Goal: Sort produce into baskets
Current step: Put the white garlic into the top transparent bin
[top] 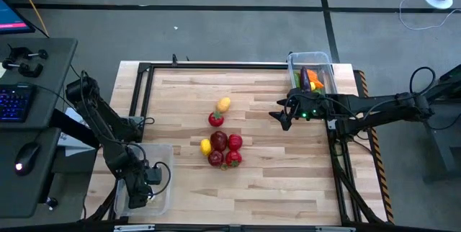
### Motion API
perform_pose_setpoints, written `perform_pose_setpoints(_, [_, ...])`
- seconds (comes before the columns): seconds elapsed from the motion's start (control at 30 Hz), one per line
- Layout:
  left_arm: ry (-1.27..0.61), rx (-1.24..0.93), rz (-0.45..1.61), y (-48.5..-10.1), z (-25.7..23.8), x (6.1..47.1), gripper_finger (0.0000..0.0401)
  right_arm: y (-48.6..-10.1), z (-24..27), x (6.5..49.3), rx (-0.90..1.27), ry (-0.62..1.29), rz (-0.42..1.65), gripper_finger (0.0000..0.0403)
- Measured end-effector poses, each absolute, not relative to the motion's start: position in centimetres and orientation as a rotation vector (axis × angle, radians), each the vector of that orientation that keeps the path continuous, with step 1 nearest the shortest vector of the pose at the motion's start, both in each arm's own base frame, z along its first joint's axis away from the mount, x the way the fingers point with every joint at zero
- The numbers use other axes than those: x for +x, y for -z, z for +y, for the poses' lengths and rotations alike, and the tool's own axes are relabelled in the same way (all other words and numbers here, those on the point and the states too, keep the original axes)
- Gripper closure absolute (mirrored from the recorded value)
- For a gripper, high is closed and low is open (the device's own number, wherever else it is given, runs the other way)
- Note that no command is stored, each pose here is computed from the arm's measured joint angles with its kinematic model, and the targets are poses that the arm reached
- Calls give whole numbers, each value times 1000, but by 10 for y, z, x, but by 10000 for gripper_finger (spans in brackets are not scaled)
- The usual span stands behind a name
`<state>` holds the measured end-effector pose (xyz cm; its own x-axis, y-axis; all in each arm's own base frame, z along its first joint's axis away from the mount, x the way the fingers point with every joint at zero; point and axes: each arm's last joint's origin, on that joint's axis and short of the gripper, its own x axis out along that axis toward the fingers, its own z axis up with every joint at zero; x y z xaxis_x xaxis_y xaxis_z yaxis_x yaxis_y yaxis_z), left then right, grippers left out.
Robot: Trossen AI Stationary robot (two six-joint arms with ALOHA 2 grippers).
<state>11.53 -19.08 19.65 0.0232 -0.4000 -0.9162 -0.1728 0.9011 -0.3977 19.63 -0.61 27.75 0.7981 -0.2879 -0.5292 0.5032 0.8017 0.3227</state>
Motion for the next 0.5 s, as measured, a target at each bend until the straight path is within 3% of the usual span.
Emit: perform_pose_setpoints(0.5, [249,-329,1562,-181,-199,120,23,-277,-6,196,479,424,487,79])
